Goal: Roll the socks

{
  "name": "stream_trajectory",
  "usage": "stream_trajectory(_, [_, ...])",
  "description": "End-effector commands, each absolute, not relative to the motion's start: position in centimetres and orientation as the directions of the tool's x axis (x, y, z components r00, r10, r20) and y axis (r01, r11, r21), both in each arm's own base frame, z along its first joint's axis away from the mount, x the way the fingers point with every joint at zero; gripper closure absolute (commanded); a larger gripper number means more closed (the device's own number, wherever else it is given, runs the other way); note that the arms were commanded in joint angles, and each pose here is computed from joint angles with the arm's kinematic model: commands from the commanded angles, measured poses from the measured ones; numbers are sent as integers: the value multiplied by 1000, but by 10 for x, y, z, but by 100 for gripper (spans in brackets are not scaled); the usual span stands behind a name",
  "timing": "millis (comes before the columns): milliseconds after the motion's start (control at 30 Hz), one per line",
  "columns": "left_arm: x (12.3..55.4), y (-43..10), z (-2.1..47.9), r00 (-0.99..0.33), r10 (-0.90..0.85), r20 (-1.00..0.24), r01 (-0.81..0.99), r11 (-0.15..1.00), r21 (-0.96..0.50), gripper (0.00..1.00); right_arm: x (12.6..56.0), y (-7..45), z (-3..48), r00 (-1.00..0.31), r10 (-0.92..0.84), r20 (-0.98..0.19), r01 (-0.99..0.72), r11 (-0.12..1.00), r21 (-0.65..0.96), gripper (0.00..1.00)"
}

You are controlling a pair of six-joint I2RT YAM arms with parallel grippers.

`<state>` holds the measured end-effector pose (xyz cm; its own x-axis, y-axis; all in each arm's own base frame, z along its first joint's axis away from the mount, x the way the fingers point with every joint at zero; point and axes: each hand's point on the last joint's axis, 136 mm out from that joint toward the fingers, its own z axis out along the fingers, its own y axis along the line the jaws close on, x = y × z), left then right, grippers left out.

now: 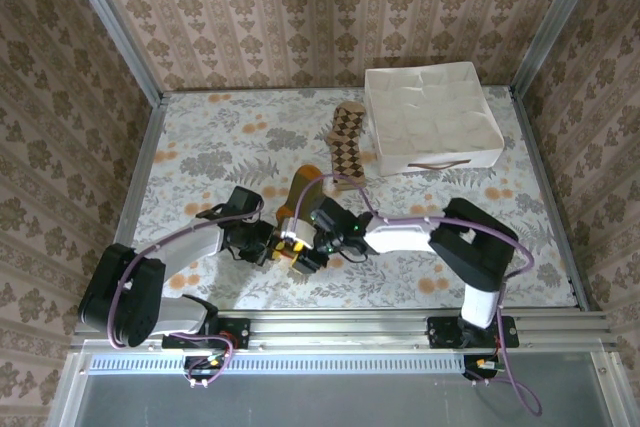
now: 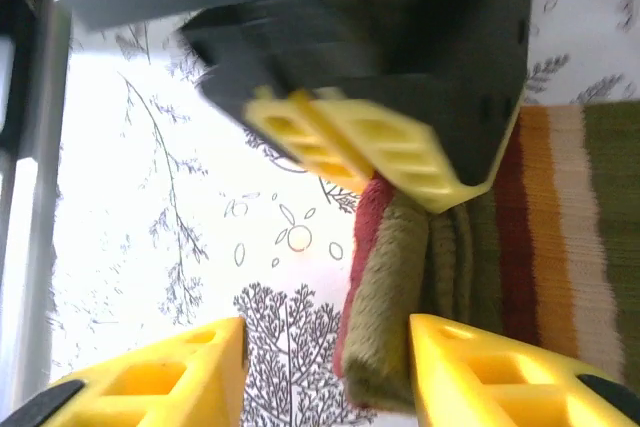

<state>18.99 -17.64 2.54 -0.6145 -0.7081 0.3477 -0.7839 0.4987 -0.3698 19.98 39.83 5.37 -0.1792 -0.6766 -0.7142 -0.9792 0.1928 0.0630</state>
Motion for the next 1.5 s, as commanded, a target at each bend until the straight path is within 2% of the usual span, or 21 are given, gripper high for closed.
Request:
stream_trajectory(0, [159, -157, 11, -543, -758, 362, -839, 510, -191, 100, 223, 398, 75, 72, -722, -688, -922, 214, -321, 53])
stream_trajectory(133, [158, -156, 10, -543, -757, 365, -838, 515, -179, 100, 215, 404, 70, 171, -758, -630, -887, 160, -433, 52])
stream_trajectory(367, [161, -159, 10, -552, -745, 374, -832, 522, -187, 100, 228, 414, 56, 172, -793, -585, -867, 159, -471, 57])
stream_trajectory(600, [162, -160, 11, -555, -741, 378, -830, 523, -194, 100, 231, 416, 44, 114, -801, -587, -883, 190, -430, 77])
stream_trajectory(767, [163, -161, 12, -561, -736, 380, -827, 520, -212, 100, 233, 414, 44, 44, -788, -614, -904, 230, -361, 98])
stream_trajectory(833, [166, -160, 15, -571, -732, 372, -821, 522, -232, 100, 234, 411, 44, -24, -771, -636, -923, 263, -283, 100])
stream_trajectory(900, [168, -160, 19, -591, -722, 360, -806, 532, -258, 90, 230, 407, 40, -108, -754, -648, -946, 279, -166, 100])
stream_trajectory(1000, [180, -155, 28, -592, -732, 337, -804, 503, -319, 67, 220, 400, 32, -235, -733, -638, -960, 280, 32, 100])
stream_trajectory(1067, [190, -155, 36, -615, -725, 310, -777, 491, -395, 53, 213, 394, 24, -314, -733, -604, -948, 281, 152, 100])
stream_trajectory(1133, [195, -153, 44, -646, -714, 270, -742, 505, -440, 43, 208, 389, 14, -378, -737, -561, -926, 295, 236, 100])
stream_trajectory(1267, [198, -152, 54, -686, -695, 215, -683, 513, -521, 41, 208, 378, -1, -472, -739, -480, -878, 348, 328, 100])
stream_trajectory(1467, [200, -158, 56, -685, -702, 193, -645, 462, -609, 50, 216, 367, -15, -564, -727, -391, -817, 425, 389, 100])
